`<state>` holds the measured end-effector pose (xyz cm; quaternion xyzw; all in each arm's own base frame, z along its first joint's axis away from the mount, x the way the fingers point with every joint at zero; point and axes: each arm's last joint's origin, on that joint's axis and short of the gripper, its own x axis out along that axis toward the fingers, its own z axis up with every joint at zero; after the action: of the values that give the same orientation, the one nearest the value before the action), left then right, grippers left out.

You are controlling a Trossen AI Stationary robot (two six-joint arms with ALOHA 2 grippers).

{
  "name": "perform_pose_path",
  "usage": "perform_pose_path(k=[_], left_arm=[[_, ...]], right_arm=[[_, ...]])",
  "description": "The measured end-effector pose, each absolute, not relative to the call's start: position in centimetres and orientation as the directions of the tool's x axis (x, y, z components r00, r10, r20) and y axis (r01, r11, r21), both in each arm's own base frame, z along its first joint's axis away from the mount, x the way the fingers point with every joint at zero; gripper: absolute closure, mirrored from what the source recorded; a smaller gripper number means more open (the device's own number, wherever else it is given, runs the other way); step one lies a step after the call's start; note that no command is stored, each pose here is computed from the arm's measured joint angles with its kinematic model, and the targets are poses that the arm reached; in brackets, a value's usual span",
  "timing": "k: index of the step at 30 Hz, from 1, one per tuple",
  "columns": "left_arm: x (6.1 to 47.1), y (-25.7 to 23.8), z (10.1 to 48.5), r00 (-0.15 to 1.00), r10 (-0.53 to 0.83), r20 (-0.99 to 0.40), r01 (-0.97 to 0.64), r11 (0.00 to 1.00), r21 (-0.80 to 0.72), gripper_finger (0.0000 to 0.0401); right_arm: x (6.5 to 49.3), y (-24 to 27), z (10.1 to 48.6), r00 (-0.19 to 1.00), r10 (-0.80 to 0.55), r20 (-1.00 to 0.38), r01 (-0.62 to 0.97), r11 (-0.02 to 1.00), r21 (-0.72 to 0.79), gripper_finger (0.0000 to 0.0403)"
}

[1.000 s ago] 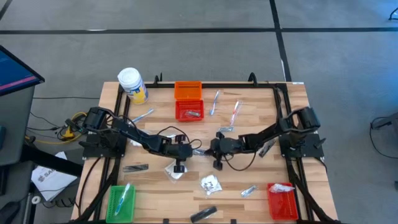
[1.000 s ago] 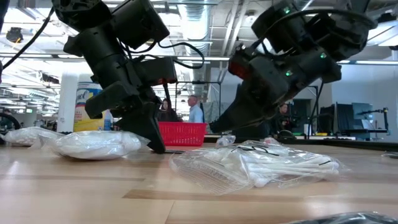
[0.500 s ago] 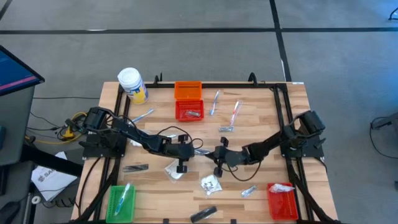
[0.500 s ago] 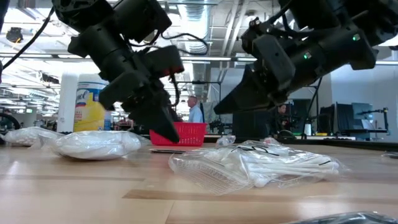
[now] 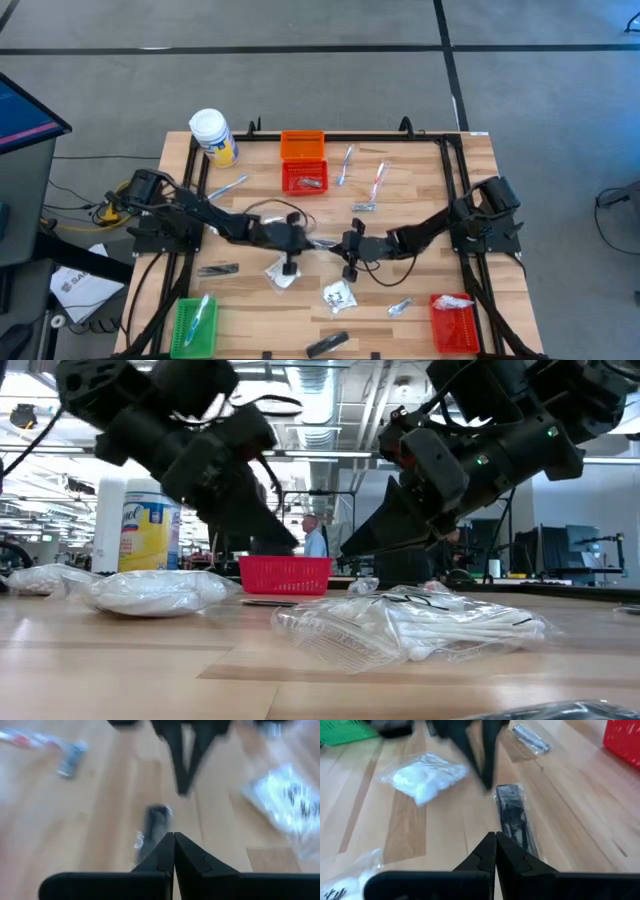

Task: Pick & Place Travel size toiletries
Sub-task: Put the comb into the orange basket

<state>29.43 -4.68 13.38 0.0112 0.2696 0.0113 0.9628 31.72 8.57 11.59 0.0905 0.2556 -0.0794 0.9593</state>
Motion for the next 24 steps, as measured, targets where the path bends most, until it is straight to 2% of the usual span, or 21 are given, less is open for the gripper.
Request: perform_pose_path(k=[3,7,10,14,17,24], left_arm=[[27.3,-3.8,14.6,0.903,0.019,-0.428,-0.035,0.999,-0.029,0.0401],[24.7,-3.2,15.6,0.927,0.023,-0.374,-0.049,0.997,-0.062,0.0401],[23.6,-3.1,16.0,0.940,0.020,-0.340,-0.048,0.996,-0.073,0.0401],[23.4,-3.1,16.3,0.949,0.021,-0.315,-0.048,0.996,-0.080,0.0401],[23.4,-3.1,16.1,0.946,0.022,-0.325,-0.049,0.996,-0.078,0.0401],[23.7,-3.1,15.6,0.945,0.027,-0.325,-0.054,0.996,-0.076,0.0401]], right_arm=[[31.8,8.4,11.5,0.849,-0.099,-0.520,0.202,0.969,0.145,0.0403],[31.9,7.9,11.4,0.838,-0.096,-0.537,0.214,0.963,0.162,0.0403],[32.0,7.6,11.4,0.837,-0.026,-0.547,0.164,0.965,0.205,0.0403],[32.0,7.9,11.5,0.841,-0.045,-0.539,0.165,0.970,0.177,0.0403],[32.3,8.2,11.8,0.841,-0.001,-0.540,0.126,0.973,0.194,0.0403],[33.5,9.3,10.7,0.782,0.020,-0.623,0.087,0.986,0.141,0.0403]])
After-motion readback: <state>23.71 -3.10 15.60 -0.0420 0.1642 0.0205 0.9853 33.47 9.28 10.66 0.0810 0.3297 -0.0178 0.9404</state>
